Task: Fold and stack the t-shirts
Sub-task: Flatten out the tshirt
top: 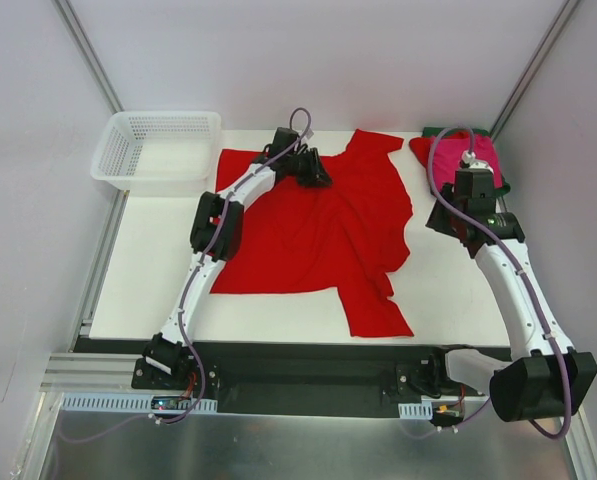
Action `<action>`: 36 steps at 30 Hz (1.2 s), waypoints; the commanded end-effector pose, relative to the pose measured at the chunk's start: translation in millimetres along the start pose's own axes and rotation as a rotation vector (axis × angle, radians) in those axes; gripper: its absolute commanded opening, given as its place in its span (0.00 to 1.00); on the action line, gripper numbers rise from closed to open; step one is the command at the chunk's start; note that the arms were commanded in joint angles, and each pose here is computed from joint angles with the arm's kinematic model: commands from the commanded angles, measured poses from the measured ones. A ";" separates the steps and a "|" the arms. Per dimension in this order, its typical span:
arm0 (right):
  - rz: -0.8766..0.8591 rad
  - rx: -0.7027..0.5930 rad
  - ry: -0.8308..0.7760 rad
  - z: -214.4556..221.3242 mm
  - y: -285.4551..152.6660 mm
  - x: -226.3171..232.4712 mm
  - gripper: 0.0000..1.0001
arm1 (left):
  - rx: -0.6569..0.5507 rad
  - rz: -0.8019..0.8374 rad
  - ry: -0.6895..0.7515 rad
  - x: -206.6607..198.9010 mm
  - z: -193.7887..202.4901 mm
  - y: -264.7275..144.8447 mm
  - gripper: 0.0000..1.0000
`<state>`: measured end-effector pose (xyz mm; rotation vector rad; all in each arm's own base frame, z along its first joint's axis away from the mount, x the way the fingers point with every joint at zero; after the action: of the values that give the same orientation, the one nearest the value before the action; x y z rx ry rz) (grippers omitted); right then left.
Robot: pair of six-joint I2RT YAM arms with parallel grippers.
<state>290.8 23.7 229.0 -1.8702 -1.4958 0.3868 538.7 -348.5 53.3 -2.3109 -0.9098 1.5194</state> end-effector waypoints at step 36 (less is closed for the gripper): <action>-0.090 0.438 0.059 160.4 11.4 4.9 0.42 | -0.043 -0.193 0.300 -46.6 201.5 -235.0 0.77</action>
<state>223.8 81.0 107.3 -1.4438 -1.3458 0.5039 268.6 -233.3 108.4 -2.2670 -0.9788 1.1042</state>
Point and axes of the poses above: each gripper's point midway between its finger pads, its own y axis out along the fingers, its own x axis along the line the jaws close on, z = x × y, the point moved 3 cm from there along -y, back along the fingers, and after that the axes turned 4 degrees about y, right-handed, at the moved point
